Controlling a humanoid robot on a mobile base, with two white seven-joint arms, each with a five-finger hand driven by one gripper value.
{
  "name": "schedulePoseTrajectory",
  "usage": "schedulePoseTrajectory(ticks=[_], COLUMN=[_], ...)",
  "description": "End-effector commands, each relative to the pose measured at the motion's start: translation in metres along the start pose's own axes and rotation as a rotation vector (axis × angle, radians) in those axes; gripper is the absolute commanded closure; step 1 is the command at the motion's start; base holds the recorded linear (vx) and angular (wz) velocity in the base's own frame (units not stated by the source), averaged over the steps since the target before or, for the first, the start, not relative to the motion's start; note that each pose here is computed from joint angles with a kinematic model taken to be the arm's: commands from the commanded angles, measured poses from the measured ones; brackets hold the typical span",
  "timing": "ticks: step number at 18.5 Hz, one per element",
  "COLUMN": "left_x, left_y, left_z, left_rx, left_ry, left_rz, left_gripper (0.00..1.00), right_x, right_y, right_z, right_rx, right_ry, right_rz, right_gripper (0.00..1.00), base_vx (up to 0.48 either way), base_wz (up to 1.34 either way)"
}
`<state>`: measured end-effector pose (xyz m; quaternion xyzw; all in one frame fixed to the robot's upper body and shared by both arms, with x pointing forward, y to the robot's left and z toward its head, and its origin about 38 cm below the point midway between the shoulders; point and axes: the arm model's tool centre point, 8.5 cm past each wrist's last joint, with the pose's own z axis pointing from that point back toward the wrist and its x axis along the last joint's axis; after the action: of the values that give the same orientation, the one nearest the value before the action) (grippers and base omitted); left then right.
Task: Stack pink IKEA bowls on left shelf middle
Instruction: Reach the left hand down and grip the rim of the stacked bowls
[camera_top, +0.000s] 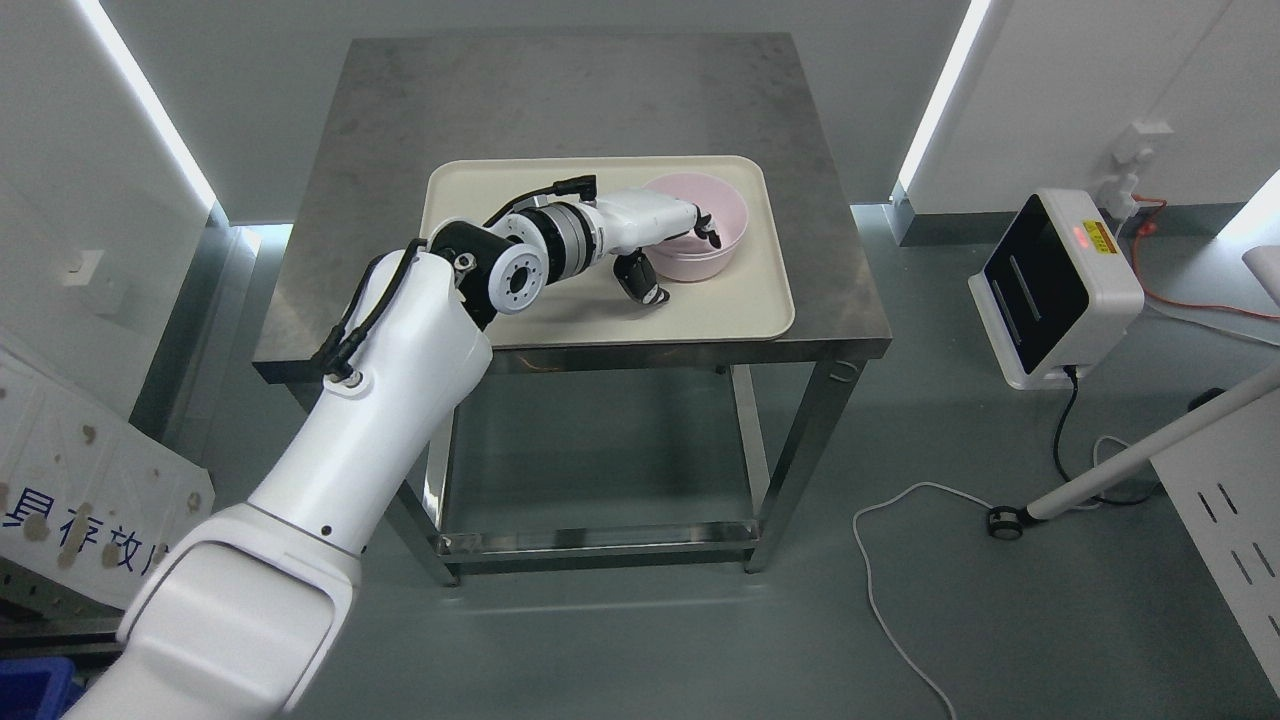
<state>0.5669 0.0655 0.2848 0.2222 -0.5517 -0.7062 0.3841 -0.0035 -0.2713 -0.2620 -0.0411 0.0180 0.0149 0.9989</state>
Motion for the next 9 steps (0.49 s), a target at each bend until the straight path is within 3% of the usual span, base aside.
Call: schedulePoseTrajectory(ticks=[1, 5, 7, 9], left_x=[-0.021, -0.027, -0.024, -0.023], left_y=[-0.016, -0.003, 0.004, 0.005], left_z=[-0.001, 0.006, 0.011, 0.014], left_rx=[-0.043, -0.005, 0.02, 0.017], left_ry=[0.042, 0.022, -0.076, -0.116], left_rz=[0.053, 0.086, 0.106, 0.116], left_gripper=[0.49, 0.71, 0.94, 1.0], right_x=[-0.007, -0.007, -0.008, -0.008], right_y=[-0.011, -0.011, -0.011, -0.011], right_z=[-0.001, -0.001, -0.001, -0.001], right_rx=[-0.016, -0.016, -0.016, -0.016], right_ry=[-0.006, -0.006, -0.004, -0.004], right_rz=[-0.042, -0.042, -0.042, -0.044], right_gripper=[0.0, 0.0, 0.0, 0.0], base_vx=[0.0, 0.0, 0.0, 0.0], base_wz=[0.0, 0.0, 0.0, 0.0])
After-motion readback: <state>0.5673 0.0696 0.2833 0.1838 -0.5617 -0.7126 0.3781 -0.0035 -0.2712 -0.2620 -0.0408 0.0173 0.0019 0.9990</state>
